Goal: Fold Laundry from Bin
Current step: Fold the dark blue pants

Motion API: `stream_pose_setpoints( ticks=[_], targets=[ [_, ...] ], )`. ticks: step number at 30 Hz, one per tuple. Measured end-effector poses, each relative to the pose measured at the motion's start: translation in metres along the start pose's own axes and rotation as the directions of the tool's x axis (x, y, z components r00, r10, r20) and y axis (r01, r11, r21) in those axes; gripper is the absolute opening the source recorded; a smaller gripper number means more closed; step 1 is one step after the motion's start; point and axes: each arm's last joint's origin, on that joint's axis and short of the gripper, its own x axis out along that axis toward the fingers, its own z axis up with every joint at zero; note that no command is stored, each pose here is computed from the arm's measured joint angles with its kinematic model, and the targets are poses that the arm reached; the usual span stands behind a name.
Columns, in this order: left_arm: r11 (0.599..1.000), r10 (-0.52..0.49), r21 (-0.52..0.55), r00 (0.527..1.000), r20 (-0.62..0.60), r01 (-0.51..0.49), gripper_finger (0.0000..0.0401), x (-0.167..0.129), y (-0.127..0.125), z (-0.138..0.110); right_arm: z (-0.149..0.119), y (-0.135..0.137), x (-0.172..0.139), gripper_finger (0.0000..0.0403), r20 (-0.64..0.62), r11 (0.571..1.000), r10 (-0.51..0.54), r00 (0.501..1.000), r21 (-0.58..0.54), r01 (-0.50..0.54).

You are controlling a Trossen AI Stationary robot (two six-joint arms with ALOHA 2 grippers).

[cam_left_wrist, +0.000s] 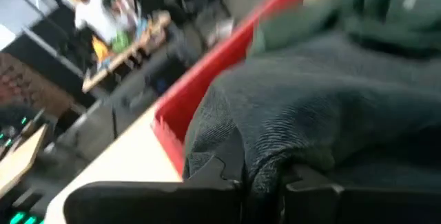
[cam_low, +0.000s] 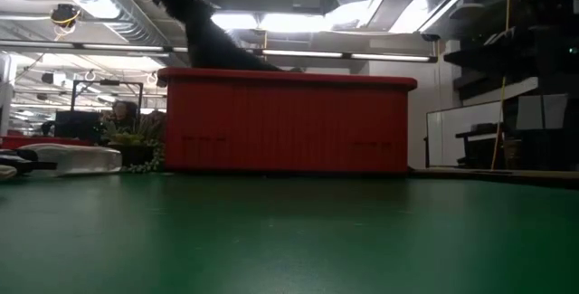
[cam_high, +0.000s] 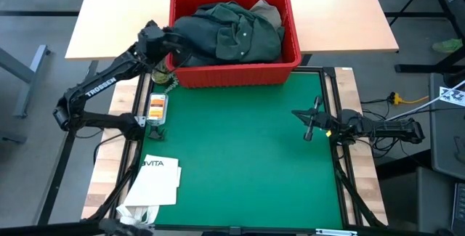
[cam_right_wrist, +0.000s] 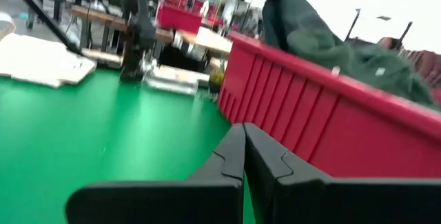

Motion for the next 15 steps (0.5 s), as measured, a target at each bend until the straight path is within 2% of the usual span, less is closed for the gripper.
stream_pose_setpoints(
  ticks=[4,8,12,15],
  targets=[
    [0.984,-0.019,-0.169,0.977,0.212,0.056,0.0005,-0.011,0.012,0.029,0.006,-0.002,0.0,0.0005,0.061,0.999,-0.023,0.998,-0.028,0.025],
    [0.94,-0.063,-0.276,0.898,0.436,0.2,0.0003,-0.023,0.026,0.057,0.012,-0.004,-0.001,0.0016,0.117,0.997,-0.045,0.992,-0.055,0.051],
    [0.891,-0.094,-0.307,0.799,0.593,0.333,0.0002,-0.029,0.033,0.075,0.019,-0.007,-0.002,0.0065,0.159,0.995,-0.061,0.985,-0.069,0.073],
    [0.868,-0.093,-0.32,0.757,0.647,0.38,0.0002,-0.027,0.033,0.083,0.029,-0.012,-0.003,0.0116,0.178,0.99,-0.105,0.978,-0.079,0.121]
  ],
)
